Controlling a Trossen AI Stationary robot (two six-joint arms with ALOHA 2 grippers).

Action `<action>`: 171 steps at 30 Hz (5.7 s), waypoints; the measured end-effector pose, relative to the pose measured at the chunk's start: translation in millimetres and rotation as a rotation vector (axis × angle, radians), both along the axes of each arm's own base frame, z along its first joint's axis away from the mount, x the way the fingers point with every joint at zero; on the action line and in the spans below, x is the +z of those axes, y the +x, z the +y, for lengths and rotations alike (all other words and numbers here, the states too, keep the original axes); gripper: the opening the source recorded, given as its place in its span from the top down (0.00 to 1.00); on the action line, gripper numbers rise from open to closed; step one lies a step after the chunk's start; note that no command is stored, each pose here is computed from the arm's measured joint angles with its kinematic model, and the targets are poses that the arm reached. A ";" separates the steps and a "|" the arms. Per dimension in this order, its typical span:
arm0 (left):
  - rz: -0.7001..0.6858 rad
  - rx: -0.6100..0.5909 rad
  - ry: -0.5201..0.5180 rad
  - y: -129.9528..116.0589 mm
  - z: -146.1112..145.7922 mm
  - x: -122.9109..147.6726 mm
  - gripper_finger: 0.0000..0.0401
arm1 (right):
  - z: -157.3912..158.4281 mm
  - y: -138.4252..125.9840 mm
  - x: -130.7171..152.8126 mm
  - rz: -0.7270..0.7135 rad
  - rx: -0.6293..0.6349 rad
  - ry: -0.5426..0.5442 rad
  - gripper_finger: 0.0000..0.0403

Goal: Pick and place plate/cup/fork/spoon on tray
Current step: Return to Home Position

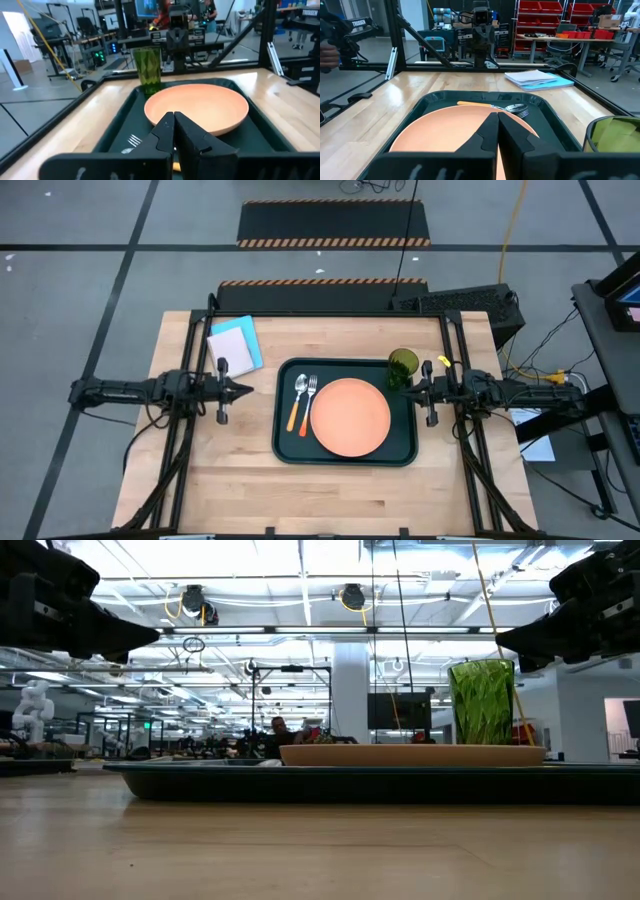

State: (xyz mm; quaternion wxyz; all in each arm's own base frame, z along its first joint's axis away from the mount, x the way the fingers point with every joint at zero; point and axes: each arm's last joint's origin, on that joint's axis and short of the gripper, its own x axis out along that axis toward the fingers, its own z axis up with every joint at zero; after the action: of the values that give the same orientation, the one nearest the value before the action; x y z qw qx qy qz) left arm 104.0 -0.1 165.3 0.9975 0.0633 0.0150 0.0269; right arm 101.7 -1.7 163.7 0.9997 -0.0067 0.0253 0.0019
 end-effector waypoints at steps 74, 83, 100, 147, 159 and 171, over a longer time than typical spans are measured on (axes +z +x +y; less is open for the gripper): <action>0.019 0.014 -0.037 -3.0 8.9 -2.6 0.96 | 0.0 0.0 0.0 0.000 0.000 0.003 1.00; 0.019 0.014 -0.037 -3.0 8.9 -2.6 0.96 | 0.0 0.0 0.0 0.000 0.000 0.003 1.00; 0.019 0.014 -0.037 -3.0 8.9 -2.6 0.96 | 0.0 0.0 0.0 0.000 -0.001 0.003 1.00; 0.020 0.014 -0.037 -3.0 8.8 -2.7 0.96 | 0.0 0.0 0.0 0.000 -0.001 0.003 1.00; 0.019 0.014 -0.037 -3.0 8.8 -2.6 0.96 | 0.0 0.0 -0.1 0.000 -0.001 0.003 1.00; 0.020 0.014 -0.037 -3.0 8.9 -2.7 0.96 | 0.0 0.0 0.0 -0.001 0.000 0.003 1.00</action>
State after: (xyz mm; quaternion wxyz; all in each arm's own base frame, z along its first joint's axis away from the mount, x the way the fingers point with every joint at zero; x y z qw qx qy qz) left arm 101.0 8.8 162.6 0.9981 0.0449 0.0258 0.0331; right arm 101.7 -1.7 163.7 0.9997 -0.0052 0.0250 0.0018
